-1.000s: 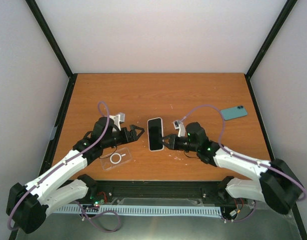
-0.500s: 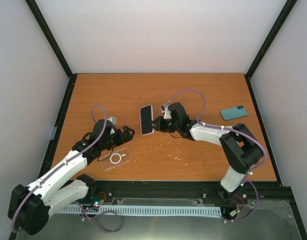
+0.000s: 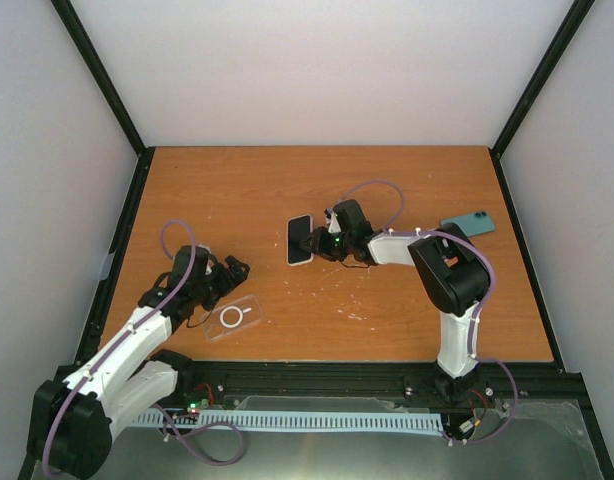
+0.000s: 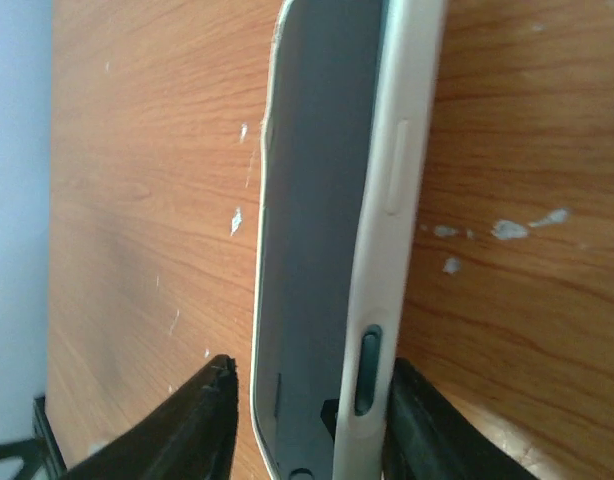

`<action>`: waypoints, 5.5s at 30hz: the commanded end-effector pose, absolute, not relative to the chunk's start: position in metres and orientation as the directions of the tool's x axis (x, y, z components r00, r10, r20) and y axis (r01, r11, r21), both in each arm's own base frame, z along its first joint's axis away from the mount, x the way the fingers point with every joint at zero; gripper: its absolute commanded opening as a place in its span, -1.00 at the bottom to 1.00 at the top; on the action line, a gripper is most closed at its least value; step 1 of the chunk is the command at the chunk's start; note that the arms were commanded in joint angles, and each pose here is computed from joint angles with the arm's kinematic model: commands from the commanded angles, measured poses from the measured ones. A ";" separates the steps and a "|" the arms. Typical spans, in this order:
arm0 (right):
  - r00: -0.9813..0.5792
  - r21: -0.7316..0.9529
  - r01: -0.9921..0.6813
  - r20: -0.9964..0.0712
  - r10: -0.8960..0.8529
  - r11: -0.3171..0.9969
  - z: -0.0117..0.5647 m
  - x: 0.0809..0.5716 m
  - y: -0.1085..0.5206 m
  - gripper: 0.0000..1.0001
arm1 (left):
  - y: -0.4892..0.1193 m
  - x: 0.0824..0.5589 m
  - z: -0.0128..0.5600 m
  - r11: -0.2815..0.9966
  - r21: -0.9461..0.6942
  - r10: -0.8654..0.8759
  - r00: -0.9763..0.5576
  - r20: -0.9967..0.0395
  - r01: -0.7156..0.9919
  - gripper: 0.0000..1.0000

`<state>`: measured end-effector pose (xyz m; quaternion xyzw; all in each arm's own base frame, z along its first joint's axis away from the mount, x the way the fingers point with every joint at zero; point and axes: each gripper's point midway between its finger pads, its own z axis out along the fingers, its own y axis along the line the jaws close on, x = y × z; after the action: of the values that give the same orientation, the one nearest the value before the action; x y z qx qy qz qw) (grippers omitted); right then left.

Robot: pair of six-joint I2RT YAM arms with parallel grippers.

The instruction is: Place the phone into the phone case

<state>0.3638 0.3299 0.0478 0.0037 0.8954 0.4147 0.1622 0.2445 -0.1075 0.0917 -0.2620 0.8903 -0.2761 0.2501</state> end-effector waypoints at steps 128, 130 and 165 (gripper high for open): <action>-0.830 -0.035 0.552 -0.117 0.545 0.833 -0.018 0.296 0.028 0.43 | -0.106 0.239 0.050 0.615 -0.601 -0.708 -0.693 -0.137 -0.510 0.99; -0.848 -0.008 0.522 -0.112 0.518 0.853 -0.017 0.286 0.039 0.42 | -0.111 0.244 0.050 0.617 -0.611 -0.698 -0.704 -0.133 -0.496 0.99; -0.942 0.136 0.122 -0.296 0.157 0.983 0.034 0.240 0.150 0.75 | -0.037 0.162 0.041 0.419 -0.271 -0.908 -0.406 -0.104 -0.867 0.99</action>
<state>0.2430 0.1473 0.0323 0.0730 0.9837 0.0500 0.1566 0.1728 -0.0390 0.0498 -0.5188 0.8389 -0.0929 0.1358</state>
